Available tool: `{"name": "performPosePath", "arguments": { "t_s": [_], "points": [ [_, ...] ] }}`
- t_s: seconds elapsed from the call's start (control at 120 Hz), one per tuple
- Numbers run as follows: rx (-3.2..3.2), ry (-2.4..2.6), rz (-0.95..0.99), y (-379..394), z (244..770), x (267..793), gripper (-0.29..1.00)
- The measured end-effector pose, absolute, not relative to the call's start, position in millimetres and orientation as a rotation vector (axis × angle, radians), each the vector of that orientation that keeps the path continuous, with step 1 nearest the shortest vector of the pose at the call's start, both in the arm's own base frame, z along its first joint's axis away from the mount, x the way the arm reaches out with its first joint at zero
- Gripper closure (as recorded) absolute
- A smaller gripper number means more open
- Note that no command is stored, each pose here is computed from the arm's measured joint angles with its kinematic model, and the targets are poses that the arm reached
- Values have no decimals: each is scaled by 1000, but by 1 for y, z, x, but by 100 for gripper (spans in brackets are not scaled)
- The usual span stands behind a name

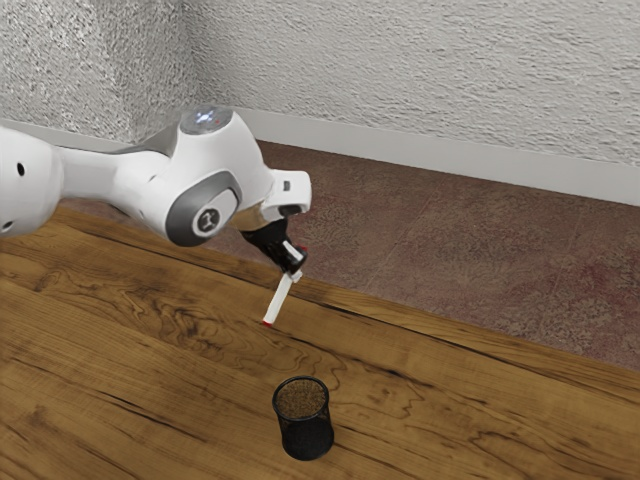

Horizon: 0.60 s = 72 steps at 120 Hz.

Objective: Put the marker into the pen holder.

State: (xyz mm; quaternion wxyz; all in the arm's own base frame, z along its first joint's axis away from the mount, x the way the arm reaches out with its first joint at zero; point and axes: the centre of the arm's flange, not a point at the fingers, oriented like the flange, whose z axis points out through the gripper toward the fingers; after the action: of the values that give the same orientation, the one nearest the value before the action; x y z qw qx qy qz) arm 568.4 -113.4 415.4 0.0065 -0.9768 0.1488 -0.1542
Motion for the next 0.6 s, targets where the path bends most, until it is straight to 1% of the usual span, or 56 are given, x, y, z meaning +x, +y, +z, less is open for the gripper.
{"name": "performPosePath", "arguments": {
  "t_s": [0.358, 0.5, 0.6],
  "points": [
    [-2960, 666, -533, -211, 428, 536, 79],
    [-2913, 671, -550, -226, 427, 529, 78],
    [-2906, 632, -540, -223, 424, 513, 78]
  ]
}}
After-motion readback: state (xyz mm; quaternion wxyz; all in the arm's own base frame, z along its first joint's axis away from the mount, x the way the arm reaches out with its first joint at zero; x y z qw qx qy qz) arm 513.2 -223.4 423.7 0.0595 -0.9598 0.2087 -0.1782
